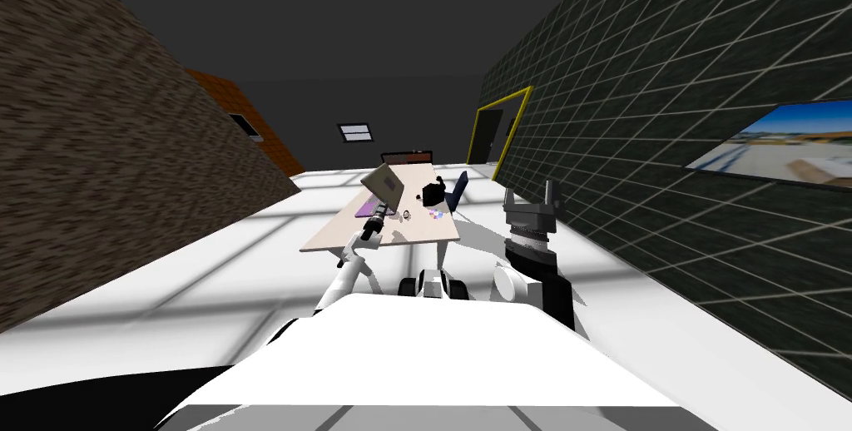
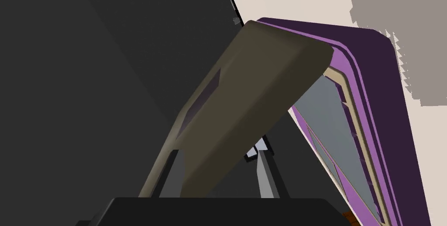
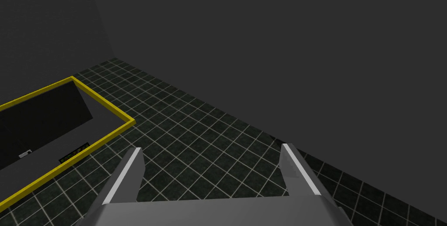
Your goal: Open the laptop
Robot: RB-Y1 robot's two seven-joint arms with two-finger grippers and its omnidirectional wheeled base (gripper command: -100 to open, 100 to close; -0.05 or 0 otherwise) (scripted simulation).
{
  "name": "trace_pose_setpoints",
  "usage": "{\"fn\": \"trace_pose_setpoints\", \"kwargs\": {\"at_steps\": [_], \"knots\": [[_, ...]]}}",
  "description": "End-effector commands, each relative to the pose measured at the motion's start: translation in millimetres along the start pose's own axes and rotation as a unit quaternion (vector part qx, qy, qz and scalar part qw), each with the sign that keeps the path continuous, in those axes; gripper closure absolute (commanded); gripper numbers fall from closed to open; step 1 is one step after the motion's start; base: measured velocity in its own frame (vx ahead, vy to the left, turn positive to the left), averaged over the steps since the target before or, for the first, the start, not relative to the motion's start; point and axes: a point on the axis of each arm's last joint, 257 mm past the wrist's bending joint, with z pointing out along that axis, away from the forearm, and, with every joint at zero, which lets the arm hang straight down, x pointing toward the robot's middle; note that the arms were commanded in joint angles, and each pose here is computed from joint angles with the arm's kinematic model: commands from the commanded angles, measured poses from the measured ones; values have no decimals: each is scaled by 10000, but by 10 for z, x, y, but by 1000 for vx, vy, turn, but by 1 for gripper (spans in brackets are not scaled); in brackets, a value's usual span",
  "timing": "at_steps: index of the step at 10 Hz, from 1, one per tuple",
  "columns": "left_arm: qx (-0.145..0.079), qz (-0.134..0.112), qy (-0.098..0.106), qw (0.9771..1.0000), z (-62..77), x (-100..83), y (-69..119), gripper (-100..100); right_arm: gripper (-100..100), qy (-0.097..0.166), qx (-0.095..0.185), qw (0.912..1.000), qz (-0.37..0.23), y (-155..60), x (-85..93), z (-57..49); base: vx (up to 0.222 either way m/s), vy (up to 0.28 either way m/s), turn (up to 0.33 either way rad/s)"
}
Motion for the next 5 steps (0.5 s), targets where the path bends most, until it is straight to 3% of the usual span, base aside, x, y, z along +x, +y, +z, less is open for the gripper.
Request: {"fn": "trace_pose_setpoints", "kwargs": {"at_steps": [1,2,3,4,5], "knots": [[8,-634,11,9980,4,135,9,100,0,0,0,10000,0,0,0,0,-10,87,7],[11,-845,14,9964,4,180,10,100,0,0,0,10000,0,0,0,0,5,85,1],[14,-1266,17,9920,6,271,12,100,0,0,0,10000,0,0,0,0,0,110,14],[16,-1475,17,9891,6,316,13,100,0,0,0,10000,-1,0,0,0,3,104,9],[18,-1892,16,9819,6,406,12,100,0,0,0,10000,-1,0,0,0,-12,107,14]]}}
